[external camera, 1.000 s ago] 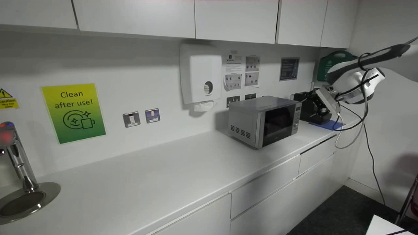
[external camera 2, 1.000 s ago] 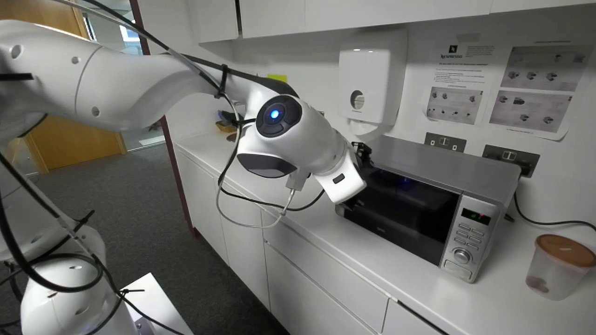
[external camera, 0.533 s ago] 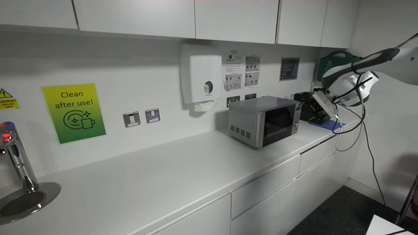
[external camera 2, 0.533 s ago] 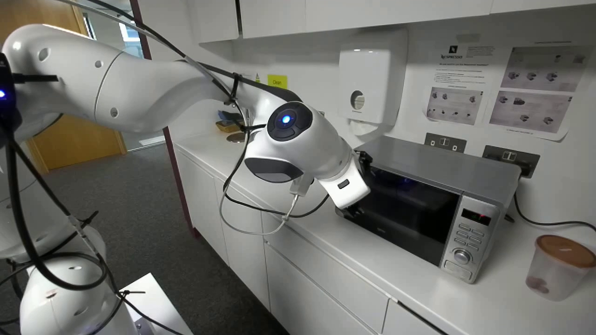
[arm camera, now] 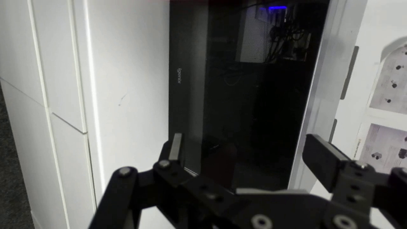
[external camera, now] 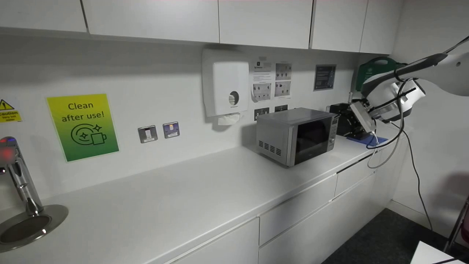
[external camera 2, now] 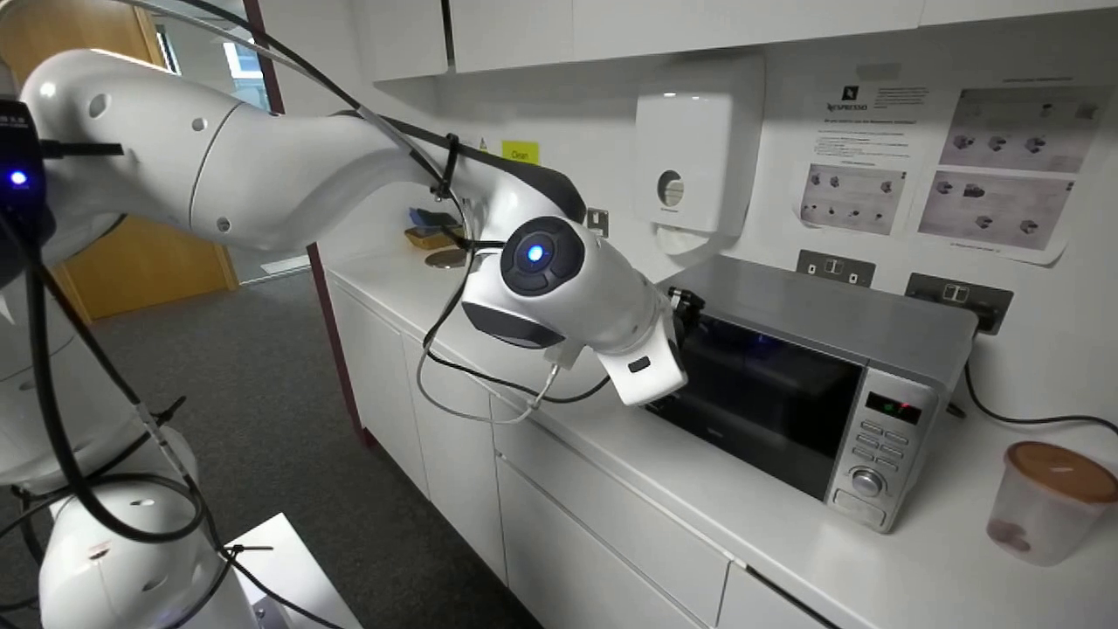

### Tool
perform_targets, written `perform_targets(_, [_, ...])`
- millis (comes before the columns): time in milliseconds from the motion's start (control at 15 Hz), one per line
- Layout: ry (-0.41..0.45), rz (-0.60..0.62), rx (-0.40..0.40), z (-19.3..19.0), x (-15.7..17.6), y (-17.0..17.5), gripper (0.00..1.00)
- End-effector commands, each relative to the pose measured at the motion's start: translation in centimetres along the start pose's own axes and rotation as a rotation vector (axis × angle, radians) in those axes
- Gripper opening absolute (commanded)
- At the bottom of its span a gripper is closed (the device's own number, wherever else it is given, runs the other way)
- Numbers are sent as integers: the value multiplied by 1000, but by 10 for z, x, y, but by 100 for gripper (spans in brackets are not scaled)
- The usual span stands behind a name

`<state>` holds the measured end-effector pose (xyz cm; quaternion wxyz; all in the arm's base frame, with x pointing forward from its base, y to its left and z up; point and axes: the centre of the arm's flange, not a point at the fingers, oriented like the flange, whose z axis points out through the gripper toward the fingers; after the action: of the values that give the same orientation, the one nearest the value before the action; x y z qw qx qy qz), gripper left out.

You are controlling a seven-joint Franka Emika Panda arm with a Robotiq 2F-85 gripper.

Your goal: Press the button on the microwave

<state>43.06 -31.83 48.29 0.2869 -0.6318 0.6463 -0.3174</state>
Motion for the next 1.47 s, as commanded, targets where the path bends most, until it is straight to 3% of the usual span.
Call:
perform_targets(0, [45,130,113,26,35,6,100])
perform_targets(267, [121,216,252,43,75,6,100])
perform_targets(533, [228,135,350,62,105,12,100])
perform_targets(1000, [411,-125,299,110,130,56,100])
perform_targets(1400, [416,-309,343,120,130,87,100])
